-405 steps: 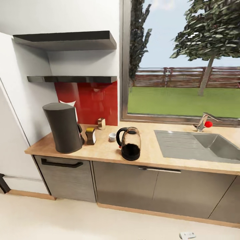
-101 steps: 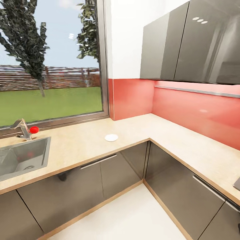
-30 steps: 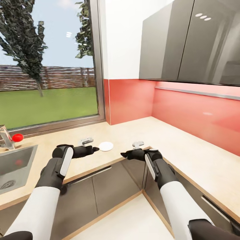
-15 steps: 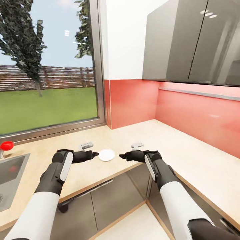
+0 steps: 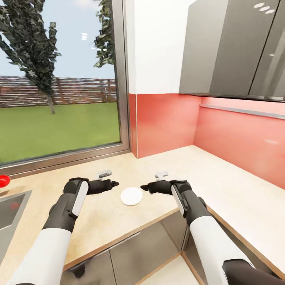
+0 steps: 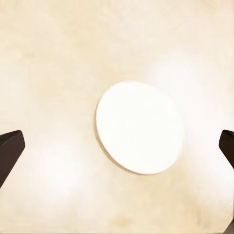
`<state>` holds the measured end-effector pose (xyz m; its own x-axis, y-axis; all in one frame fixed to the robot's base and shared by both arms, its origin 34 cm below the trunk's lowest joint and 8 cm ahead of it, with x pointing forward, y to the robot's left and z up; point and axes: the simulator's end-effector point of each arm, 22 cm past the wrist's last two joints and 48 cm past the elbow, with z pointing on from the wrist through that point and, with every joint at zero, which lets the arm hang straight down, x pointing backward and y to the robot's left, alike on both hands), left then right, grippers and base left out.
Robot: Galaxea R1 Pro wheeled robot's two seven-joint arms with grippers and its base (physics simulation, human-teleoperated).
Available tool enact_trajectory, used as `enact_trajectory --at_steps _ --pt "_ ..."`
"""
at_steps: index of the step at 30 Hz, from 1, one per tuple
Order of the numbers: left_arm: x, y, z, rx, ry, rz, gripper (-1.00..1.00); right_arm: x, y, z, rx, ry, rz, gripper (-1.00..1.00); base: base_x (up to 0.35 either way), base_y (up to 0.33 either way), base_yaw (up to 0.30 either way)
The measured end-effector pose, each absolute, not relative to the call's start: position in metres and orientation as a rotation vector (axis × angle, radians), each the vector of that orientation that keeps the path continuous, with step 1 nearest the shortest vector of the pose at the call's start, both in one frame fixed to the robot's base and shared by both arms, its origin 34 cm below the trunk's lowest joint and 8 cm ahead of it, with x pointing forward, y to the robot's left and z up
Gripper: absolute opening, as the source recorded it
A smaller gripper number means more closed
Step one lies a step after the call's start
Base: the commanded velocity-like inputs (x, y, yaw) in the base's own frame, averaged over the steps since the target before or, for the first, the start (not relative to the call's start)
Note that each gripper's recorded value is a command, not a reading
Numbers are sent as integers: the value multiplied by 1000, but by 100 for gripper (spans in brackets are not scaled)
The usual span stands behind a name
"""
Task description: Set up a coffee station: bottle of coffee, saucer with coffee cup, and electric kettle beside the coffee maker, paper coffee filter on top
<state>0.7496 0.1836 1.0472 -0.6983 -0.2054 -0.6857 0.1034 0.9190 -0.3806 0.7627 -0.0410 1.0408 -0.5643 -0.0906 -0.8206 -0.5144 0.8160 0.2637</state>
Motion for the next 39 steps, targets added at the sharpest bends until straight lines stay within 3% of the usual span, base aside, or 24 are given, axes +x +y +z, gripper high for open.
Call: enact_trajectory --at_steps 20,39 --pt "743 178 1031 -71 2318 -516 100 749 -38 1000 -442 2213 642 100 164 -58 46" --pt "723 173 983 -92 2421 -555 100 699 -9 948 -496 2331 866 100 10 -2 1"
